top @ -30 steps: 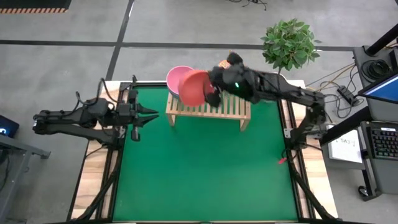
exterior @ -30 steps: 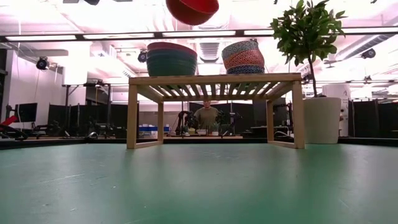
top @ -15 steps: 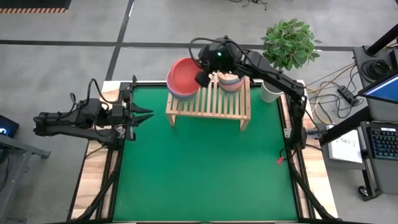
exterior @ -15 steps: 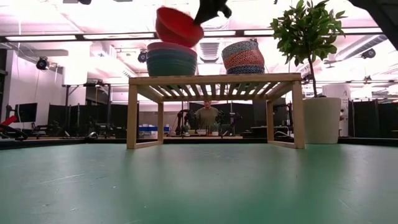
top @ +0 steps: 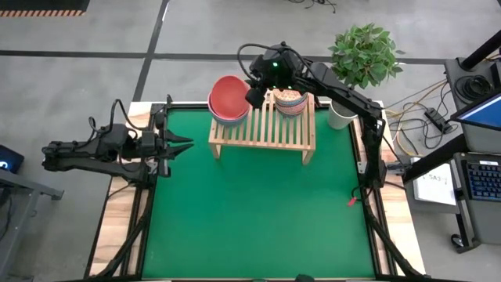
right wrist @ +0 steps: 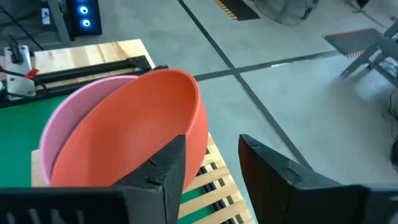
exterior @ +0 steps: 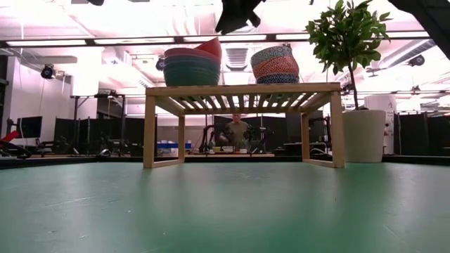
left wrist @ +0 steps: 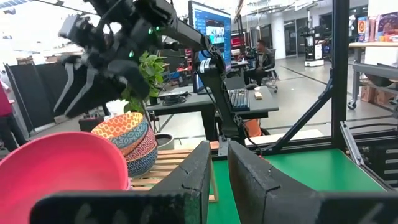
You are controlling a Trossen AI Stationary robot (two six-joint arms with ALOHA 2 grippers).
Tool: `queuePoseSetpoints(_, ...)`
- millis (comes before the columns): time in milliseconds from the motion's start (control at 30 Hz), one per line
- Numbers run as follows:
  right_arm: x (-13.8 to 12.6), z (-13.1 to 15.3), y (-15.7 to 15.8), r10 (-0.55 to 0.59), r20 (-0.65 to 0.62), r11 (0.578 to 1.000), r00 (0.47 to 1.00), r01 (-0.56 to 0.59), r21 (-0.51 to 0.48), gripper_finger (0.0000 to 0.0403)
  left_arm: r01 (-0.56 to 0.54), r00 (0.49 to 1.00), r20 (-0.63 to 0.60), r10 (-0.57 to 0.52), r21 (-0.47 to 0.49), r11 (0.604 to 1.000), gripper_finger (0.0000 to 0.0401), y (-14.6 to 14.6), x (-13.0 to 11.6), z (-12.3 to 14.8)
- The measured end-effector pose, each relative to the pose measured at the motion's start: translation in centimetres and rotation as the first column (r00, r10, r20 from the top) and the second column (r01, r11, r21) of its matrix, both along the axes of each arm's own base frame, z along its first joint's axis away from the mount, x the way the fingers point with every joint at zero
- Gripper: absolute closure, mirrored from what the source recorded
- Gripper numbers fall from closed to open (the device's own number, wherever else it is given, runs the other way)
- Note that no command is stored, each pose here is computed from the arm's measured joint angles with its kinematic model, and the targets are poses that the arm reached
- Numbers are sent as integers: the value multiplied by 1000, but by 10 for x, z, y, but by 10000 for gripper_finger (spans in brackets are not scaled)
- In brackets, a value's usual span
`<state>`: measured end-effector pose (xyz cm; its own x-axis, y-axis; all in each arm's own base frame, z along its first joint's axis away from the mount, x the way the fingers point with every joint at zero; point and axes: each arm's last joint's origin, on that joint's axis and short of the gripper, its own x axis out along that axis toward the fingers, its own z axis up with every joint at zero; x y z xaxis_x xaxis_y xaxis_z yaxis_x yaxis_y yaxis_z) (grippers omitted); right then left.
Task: Place and stack bowls onto a shelf
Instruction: Stack the orange bowl on top of the pink bowl on the shelf
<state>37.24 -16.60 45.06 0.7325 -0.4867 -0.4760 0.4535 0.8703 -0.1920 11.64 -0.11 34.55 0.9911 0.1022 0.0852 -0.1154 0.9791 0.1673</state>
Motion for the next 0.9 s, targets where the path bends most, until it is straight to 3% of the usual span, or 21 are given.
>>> queuePoseSetpoints(300,1,-1,2,78,14,997,997,-78,12,294,2,999,-34,-3,-28,1000,363,0,10,-4)
queuePoseSetpoints(633,14,-40,-4,87,-75,996,993,-84,40,350,2,999,-42,-3,-28,1000,363,-1,18,-5)
queuePoseSetpoints(900,0,-18,2,90,-14,996,996,-90,5,354,3,999,-43,-5,-43,999,363,-1,18,-5)
